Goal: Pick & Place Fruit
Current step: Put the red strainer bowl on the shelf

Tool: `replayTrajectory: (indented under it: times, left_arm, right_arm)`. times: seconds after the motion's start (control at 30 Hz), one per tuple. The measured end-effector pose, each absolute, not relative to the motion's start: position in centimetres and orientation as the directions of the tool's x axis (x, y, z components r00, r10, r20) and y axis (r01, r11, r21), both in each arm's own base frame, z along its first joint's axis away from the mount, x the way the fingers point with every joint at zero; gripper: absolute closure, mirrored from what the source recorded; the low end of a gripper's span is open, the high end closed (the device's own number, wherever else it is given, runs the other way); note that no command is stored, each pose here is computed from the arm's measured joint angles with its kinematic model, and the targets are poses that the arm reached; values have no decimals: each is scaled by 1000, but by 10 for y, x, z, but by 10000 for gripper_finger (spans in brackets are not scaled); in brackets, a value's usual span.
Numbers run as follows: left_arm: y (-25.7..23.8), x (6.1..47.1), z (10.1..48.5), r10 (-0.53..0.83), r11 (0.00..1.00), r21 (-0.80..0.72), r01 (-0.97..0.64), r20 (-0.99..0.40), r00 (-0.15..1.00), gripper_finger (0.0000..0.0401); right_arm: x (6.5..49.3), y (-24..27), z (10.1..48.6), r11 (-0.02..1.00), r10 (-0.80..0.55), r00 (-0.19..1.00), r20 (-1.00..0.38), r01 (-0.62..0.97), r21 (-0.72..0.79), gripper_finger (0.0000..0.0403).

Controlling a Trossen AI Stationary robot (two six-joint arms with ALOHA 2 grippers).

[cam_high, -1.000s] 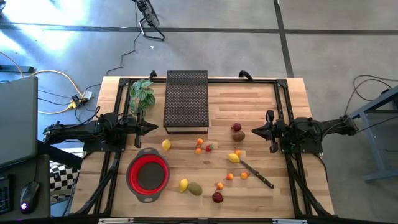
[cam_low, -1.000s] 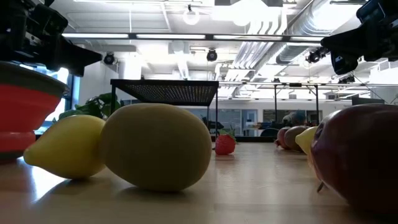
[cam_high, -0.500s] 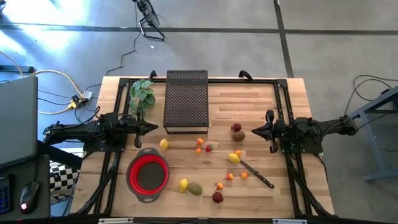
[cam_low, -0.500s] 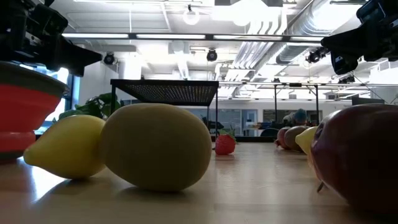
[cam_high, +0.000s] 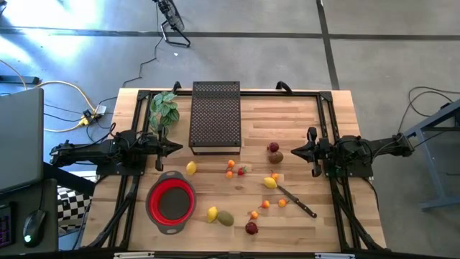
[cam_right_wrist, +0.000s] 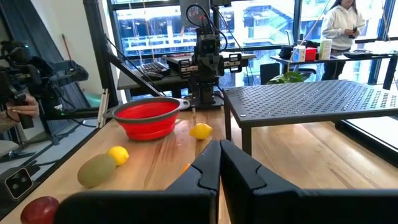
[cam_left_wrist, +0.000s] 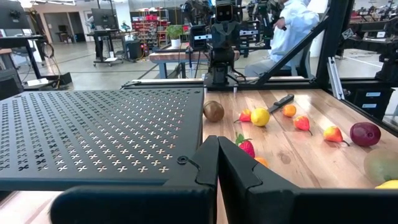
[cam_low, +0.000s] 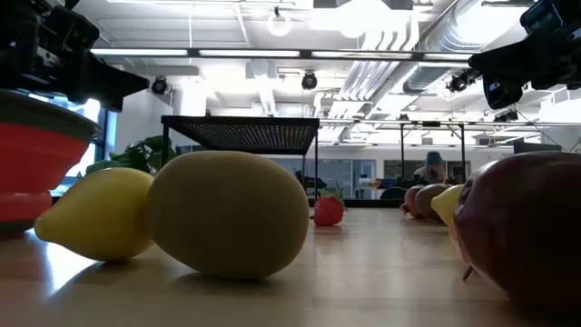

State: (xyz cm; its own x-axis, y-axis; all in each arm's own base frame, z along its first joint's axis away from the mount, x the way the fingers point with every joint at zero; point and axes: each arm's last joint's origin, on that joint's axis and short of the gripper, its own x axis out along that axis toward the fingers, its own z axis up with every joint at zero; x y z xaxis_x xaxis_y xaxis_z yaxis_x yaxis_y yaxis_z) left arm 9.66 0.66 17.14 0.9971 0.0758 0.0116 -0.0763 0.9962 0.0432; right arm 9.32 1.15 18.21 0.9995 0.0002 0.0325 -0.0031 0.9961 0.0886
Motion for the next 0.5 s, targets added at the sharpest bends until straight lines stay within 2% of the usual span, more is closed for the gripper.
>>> replayTrajectory:
  times: [0.5]
  left_arm:
    - [7, 97, 171, 76, 996, 43, -77, 12, 997, 401]
  right_arm:
    - [93, 11, 183, 997, -8, 999, 43, 5, 72, 400]
